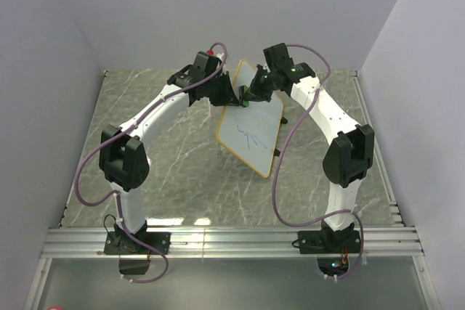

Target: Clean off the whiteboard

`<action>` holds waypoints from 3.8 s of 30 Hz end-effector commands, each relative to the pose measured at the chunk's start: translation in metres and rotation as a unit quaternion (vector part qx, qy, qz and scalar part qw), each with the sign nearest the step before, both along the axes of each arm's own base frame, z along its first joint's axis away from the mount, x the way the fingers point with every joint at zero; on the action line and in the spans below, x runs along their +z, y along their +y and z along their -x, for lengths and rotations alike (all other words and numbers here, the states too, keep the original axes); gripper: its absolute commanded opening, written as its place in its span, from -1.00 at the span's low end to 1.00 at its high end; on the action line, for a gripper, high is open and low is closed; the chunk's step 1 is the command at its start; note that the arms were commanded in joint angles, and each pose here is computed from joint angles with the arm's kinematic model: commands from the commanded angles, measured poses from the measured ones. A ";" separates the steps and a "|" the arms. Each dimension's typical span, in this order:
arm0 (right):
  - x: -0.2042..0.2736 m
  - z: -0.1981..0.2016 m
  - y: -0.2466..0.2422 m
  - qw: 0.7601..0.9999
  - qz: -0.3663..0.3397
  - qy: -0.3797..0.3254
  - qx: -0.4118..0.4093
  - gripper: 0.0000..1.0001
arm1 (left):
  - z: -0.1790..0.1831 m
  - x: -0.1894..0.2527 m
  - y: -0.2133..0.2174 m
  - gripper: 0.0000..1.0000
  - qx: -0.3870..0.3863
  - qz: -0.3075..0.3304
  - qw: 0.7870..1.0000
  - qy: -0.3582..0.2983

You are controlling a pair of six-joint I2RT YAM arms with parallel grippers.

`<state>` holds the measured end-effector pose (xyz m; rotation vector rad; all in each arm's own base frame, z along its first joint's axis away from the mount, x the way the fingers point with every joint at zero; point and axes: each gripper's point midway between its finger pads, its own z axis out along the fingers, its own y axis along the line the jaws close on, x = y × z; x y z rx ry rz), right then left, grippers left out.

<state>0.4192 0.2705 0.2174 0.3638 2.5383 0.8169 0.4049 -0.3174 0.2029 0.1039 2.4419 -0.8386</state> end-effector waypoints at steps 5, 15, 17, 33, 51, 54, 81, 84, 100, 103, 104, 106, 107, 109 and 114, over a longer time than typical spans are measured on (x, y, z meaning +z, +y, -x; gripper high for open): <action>-0.036 0.038 0.016 0.998 -0.037 0.039 0.031 -1.00 | 0.080 -0.115 0.032 -0.99 -0.106 -0.211 0.965 0.117; -0.116 0.091 -0.043 0.996 0.023 0.090 0.004 -1.00 | 0.081 -0.114 0.031 -0.99 -0.106 -0.210 0.965 0.116; -0.131 0.100 -0.053 0.994 0.031 0.104 0.000 -1.00 | 0.081 -0.114 0.032 -0.99 -0.106 -0.211 0.965 0.117; -0.159 0.141 -0.059 0.991 0.052 0.126 0.001 -1.00 | 0.081 -0.117 0.029 -0.99 -0.103 -0.211 0.964 0.123; 0.007 0.104 0.043 0.994 -0.096 0.017 0.043 -1.00 | 0.084 -0.123 0.022 -0.99 -0.097 -0.200 0.966 0.132; 0.009 0.104 0.052 0.992 -0.109 0.027 0.049 -1.00 | 0.086 -0.125 0.023 -0.99 -0.097 -0.202 0.966 0.133; -0.095 0.173 0.009 0.992 -0.076 0.099 0.030 -1.00 | 0.086 -0.119 0.024 -0.99 -0.096 -0.199 0.967 0.130; -0.124 0.174 -0.003 0.991 -0.062 0.118 0.015 -1.00 | 0.090 -0.121 0.026 -0.99 -0.096 -0.198 0.966 0.133; -0.181 0.157 -0.074 0.986 0.024 0.150 -0.067 -1.00 | 0.099 -0.114 0.035 -0.99 -0.092 -0.203 0.966 0.130; -0.150 0.145 -0.081 0.991 0.015 0.109 -0.077 -1.00 | 0.099 -0.113 0.036 -0.99 -0.090 -0.205 0.966 0.129; -0.128 0.140 -0.082 0.994 0.002 0.080 -0.078 -1.00 | 0.099 -0.113 0.034 -0.99 -0.091 -0.203 0.966 0.130; -0.091 0.127 -0.086 0.996 -0.004 0.036 -0.085 -1.00 | 0.098 -0.113 0.034 -0.99 -0.087 -0.203 0.967 0.130; -0.070 0.122 -0.093 0.995 -0.002 0.005 -0.097 -1.00 | 0.097 -0.112 0.034 -0.99 -0.088 -0.201 0.967 0.130; -0.038 0.116 -0.104 0.993 0.008 -0.024 -0.112 -1.00 | 0.095 -0.111 0.031 -0.99 -0.086 -0.200 0.967 0.131; -0.021 0.117 -0.144 0.985 0.076 -0.035 -0.154 -1.00 | 0.087 -0.108 0.027 -0.96 -0.078 -0.201 0.968 0.128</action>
